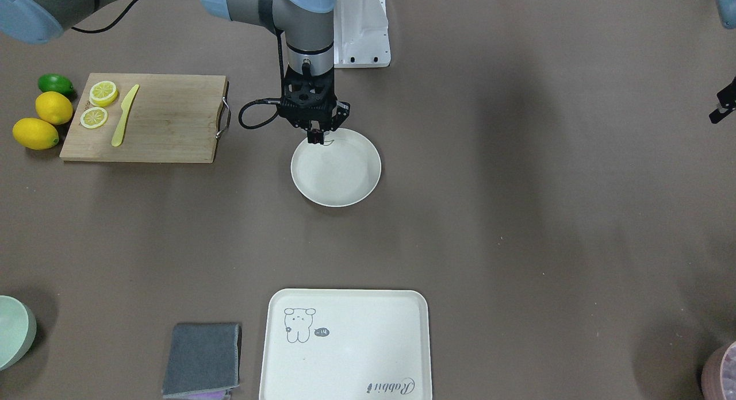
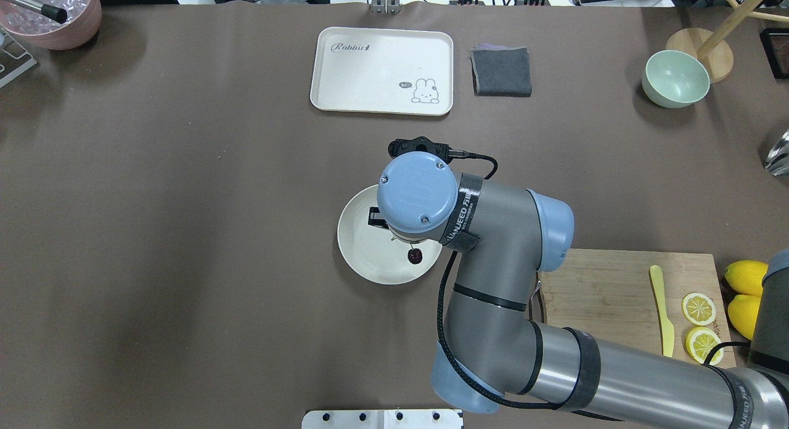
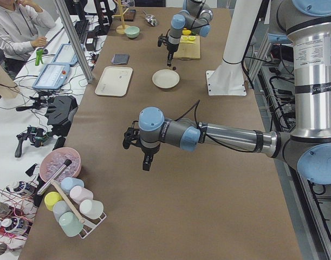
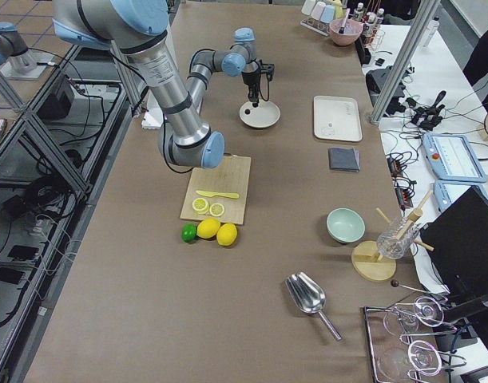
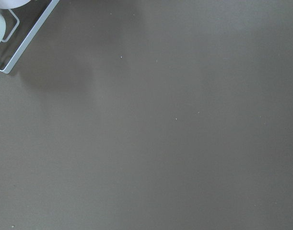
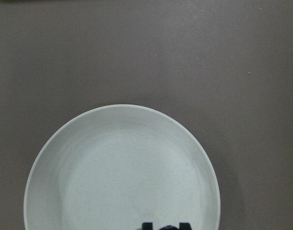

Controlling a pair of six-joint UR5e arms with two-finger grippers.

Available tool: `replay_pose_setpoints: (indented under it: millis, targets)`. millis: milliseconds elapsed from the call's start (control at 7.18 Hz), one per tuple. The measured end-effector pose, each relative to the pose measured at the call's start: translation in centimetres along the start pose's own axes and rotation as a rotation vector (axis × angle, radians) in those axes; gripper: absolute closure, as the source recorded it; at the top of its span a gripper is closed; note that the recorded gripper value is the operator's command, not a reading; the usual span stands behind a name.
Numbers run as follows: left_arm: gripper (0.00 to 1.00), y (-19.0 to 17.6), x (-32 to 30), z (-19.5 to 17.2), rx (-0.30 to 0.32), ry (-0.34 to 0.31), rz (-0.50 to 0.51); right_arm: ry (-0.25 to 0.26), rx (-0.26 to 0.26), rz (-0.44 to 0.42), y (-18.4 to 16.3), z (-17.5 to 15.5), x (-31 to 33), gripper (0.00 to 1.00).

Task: Place red cherry on plate

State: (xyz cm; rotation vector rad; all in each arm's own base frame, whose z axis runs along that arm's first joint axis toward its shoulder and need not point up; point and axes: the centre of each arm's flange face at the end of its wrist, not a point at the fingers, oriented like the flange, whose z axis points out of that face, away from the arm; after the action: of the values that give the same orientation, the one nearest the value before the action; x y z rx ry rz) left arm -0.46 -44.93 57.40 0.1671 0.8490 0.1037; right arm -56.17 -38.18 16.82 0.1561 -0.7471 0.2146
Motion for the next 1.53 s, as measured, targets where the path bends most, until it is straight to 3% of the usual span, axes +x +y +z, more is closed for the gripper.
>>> replay_pose_setpoints:
  millis: [418,696,1114,1532]
  targets:
    - [0.02,0.1,-0.1,0.1,-0.002,0.001,-0.001,-0.009,0.021,0.015,-0.4,0.7,0.0,0.0]
    - [0.02,0.1,-0.1,0.1,-0.002,0.001,-0.001,0.0,0.005,0.013,-3.5,-0.7,4.6,0.0]
    - [0.02,0.1,-0.2,0.2,-0.004,0.001,-0.005,0.073,-0.042,-0.08,-12.5,-5.6,21.1,0.0]
    - [0.02,0.2,-0.7,0.6,-0.014,-0.001,-0.021,0.143,-0.138,-0.145,-15.7,-7.5,37.9,0.0]
